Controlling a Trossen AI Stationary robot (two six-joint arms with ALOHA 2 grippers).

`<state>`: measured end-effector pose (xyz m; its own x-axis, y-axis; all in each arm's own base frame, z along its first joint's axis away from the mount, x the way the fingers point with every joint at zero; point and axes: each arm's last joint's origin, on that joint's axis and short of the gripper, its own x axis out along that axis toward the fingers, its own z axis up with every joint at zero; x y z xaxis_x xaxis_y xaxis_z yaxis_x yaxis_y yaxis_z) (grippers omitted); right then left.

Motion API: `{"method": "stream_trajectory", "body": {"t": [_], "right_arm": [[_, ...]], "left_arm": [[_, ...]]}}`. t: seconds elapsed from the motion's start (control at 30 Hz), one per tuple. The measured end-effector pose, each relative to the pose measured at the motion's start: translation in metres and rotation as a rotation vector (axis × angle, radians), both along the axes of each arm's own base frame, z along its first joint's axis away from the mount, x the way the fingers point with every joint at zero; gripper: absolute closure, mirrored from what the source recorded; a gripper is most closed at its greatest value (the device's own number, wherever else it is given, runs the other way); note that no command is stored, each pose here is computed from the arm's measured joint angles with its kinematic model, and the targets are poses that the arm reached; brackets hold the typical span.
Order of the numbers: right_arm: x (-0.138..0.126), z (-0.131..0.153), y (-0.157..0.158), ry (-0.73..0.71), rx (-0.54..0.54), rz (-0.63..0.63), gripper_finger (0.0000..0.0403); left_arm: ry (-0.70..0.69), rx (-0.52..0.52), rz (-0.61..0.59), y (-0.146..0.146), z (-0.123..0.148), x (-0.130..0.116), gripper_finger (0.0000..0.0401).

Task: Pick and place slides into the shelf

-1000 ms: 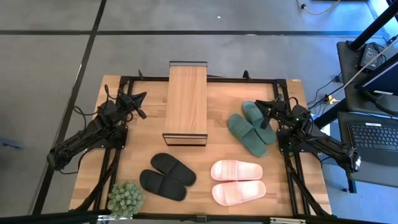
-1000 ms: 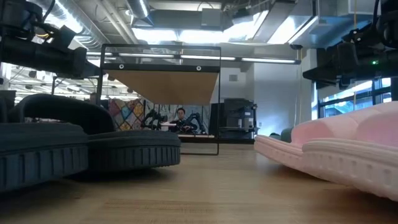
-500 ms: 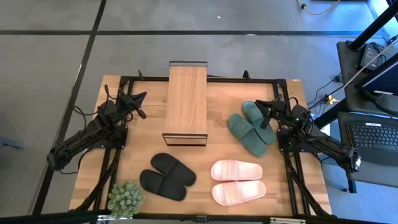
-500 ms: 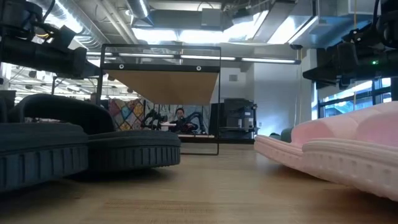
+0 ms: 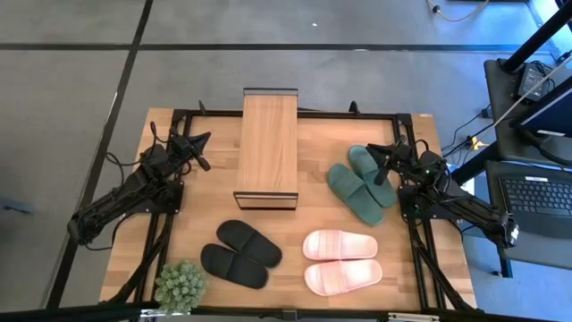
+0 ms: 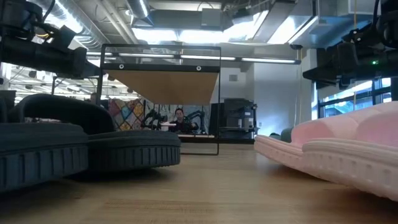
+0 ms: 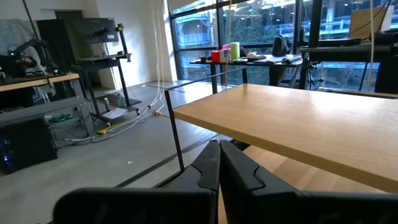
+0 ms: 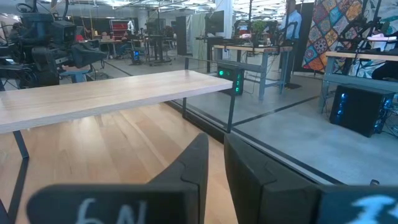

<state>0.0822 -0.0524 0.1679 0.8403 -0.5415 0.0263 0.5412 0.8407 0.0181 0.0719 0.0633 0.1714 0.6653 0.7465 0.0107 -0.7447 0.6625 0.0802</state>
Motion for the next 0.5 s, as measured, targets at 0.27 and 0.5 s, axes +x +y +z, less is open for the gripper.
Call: {"method": "stream_trajectory", "body": {"t": [0.27,0.5], "right_arm": [[0.0000,-0.0001,0.0000,-0.003,0.006,0.000,0.0347],[0.0000,-0.0001,0.0000,-0.043,0.067,0.002,0.0347]], "left_arm": [[0.005,0.005,0.000,0.0000,0.0000,0.0000,0.0401],[0.010,0.010,0.000,0.0000,0.0000,0.0000,0.0401]]}}
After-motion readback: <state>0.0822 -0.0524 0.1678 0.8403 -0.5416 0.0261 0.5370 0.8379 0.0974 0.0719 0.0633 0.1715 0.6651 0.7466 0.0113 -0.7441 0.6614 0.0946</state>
